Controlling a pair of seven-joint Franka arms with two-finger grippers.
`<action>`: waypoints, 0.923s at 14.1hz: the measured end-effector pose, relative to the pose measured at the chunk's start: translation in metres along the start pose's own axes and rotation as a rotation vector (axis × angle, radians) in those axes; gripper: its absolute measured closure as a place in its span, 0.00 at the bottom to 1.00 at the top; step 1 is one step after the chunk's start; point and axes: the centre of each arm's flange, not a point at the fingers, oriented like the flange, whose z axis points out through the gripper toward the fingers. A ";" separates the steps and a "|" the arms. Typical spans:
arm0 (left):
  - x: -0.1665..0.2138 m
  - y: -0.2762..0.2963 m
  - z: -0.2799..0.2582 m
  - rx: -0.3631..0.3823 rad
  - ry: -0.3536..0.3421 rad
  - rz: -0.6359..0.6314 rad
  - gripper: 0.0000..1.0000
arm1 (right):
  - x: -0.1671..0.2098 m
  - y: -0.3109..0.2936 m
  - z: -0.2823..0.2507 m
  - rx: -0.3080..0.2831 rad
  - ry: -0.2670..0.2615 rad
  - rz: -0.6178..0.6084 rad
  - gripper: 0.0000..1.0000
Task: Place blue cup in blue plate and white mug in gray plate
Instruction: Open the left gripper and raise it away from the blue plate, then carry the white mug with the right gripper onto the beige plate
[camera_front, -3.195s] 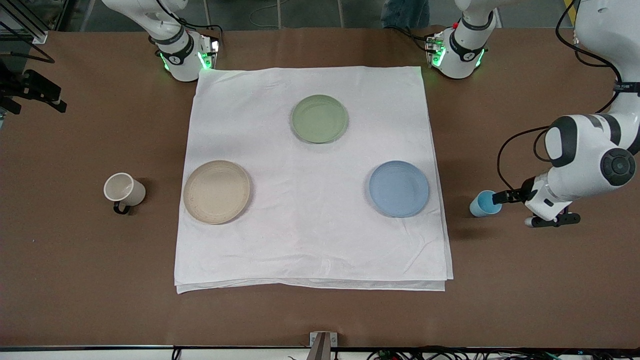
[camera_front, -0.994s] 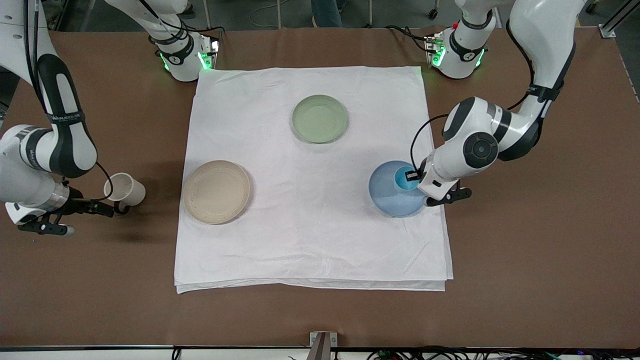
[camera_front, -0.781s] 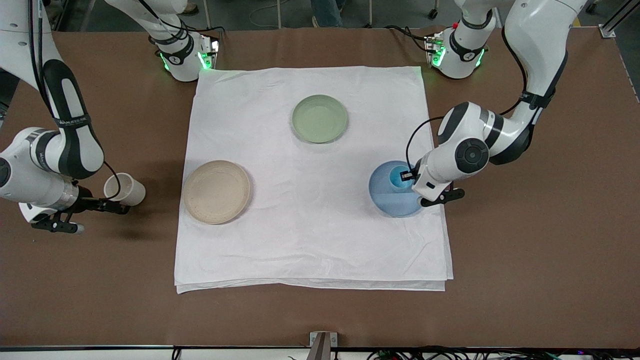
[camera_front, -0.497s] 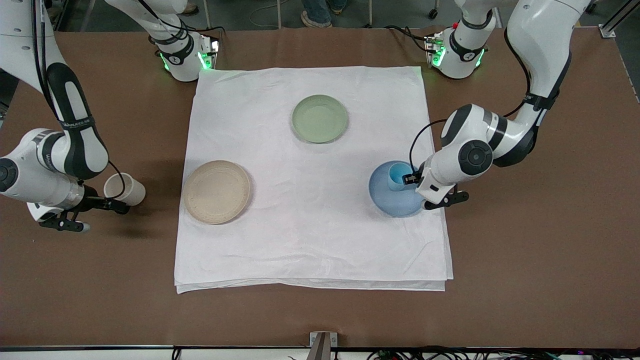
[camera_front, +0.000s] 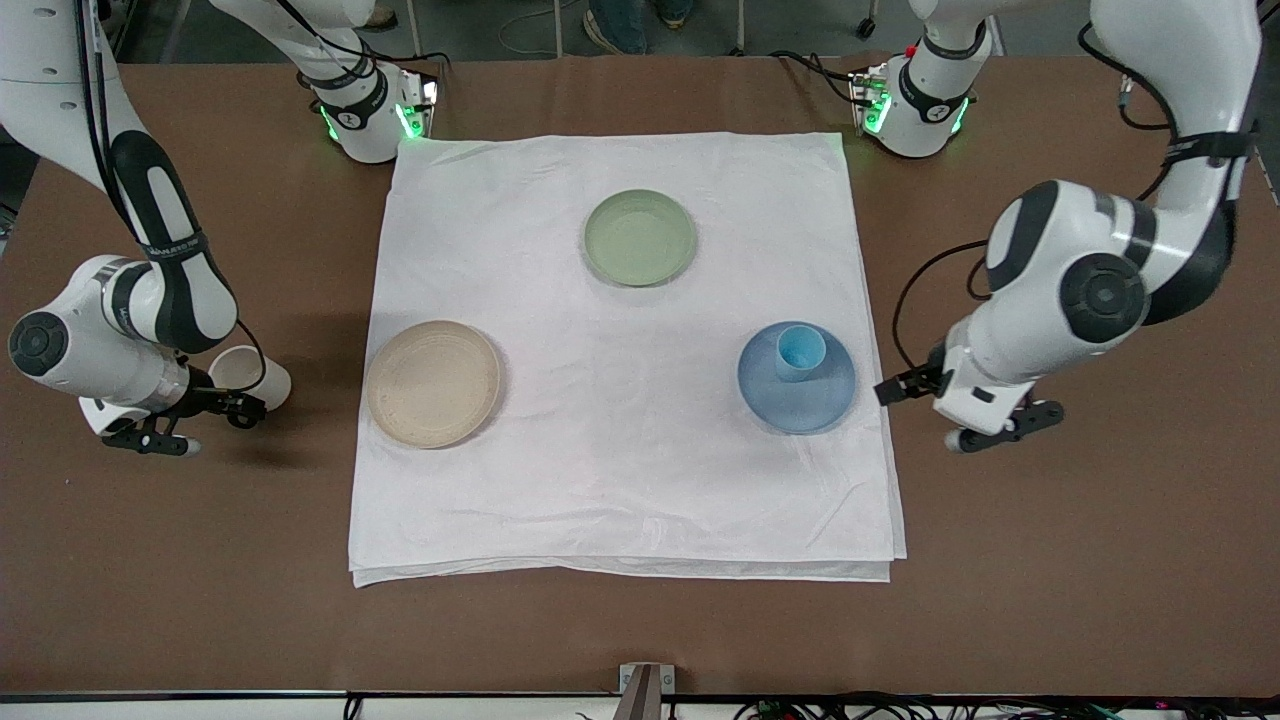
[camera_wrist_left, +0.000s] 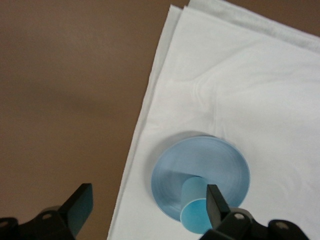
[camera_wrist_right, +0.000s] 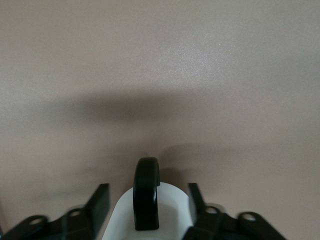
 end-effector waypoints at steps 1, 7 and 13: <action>0.009 -0.014 -0.021 -0.005 0.020 0.025 0.00 | 0.000 0.000 0.000 0.000 -0.003 -0.008 0.46; 0.022 -0.115 -0.117 0.034 0.113 0.228 0.00 | 0.005 0.000 -0.008 0.001 -0.001 -0.014 0.90; -0.036 -0.112 -0.187 0.106 0.134 0.236 0.00 | 0.024 -0.055 -0.059 0.024 -0.091 0.020 0.90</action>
